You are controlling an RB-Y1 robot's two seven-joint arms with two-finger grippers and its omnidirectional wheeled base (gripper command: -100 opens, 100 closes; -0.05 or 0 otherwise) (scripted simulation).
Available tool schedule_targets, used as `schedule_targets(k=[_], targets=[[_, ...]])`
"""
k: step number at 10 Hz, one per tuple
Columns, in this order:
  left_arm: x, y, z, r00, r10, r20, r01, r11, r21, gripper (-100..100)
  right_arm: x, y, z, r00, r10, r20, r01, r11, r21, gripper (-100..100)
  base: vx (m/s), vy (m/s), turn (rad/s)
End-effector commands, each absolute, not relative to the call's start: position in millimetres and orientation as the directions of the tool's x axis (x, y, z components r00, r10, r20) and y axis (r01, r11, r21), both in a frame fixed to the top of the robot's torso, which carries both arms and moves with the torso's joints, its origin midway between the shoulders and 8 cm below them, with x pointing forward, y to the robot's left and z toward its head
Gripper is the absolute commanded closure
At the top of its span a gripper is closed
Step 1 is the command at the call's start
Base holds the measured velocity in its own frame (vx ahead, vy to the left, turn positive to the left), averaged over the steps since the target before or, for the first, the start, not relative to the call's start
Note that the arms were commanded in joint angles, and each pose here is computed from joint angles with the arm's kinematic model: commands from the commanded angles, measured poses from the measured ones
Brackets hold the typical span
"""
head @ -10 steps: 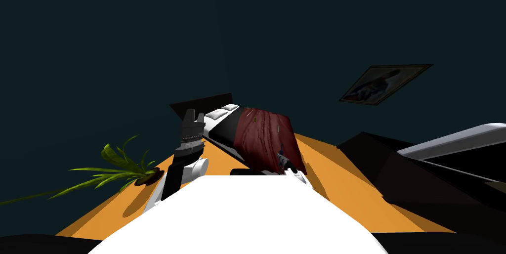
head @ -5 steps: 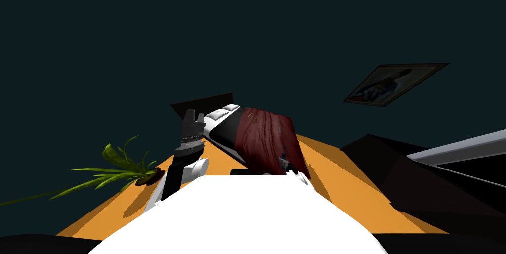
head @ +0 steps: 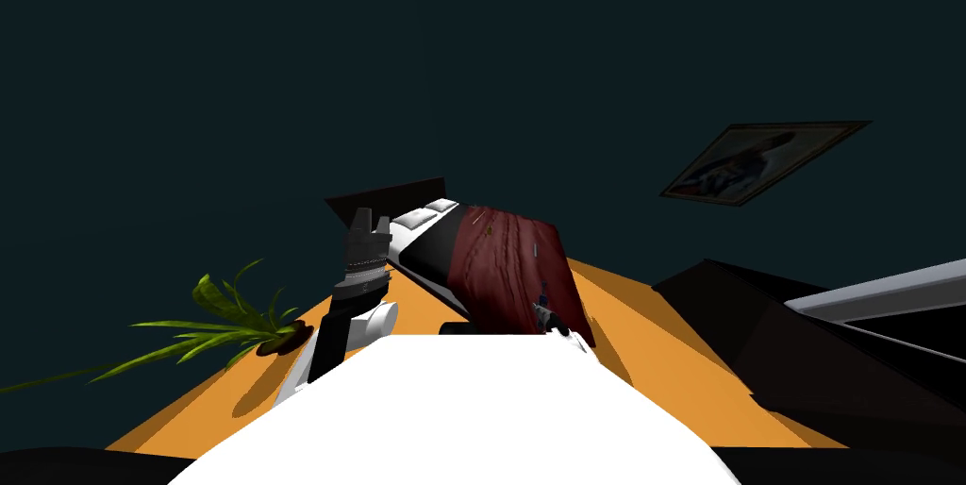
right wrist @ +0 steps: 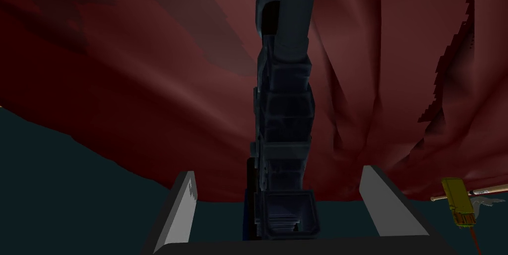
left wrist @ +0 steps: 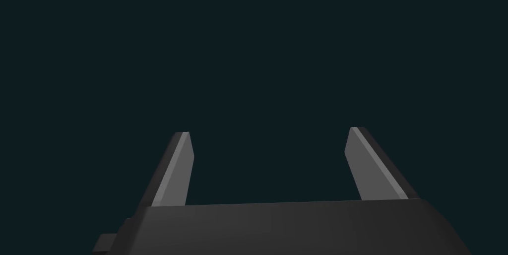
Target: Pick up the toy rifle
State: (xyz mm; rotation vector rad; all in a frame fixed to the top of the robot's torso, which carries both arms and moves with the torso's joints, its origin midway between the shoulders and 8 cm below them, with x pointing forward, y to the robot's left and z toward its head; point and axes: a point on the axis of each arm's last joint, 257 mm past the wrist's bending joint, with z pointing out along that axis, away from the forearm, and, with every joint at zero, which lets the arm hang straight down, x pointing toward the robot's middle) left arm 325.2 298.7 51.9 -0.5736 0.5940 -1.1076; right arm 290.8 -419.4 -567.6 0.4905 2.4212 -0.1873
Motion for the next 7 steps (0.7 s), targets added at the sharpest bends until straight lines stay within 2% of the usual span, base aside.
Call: schedule_targets(k=[1, 3, 4, 7], targets=[[325.2, 298.7, 51.9, 0.328, -0.932, -0.152, 0.642, 0.338, -0.688, 0, 286.9, -420.6, -572.7, -0.715, 0.303, -0.631, 0.396, 0.918, -0.008, -100, 0.049, -0.02, 0.013], [325.2, 298.7, 52.0, 0.328, -0.932, -0.152, 0.643, 0.338, -0.688, 0, 285.1, -419.8, -574.3, -0.717, 0.303, -0.628, 0.396, 0.918, -0.008, -100, 0.026, -0.005, 0.006], [325.2, 298.7, 52.0, 0.328, -0.932, -0.152, 0.643, 0.338, -0.688, 0, 285.0, -419.9, -574.5, -0.716, 0.304, -0.628, 0.397, 0.918, -0.007, 100, 0.0, 0.0, 0.0], [325.2, 298.7, 52.0, 0.328, -0.932, -0.152, 0.643, 0.338, -0.688, 0, 285.1, -419.7, -574.4, -0.716, 0.305, -0.629, 0.397, 0.918, -0.007, 100, 0.0, 0.0, 0.0]])
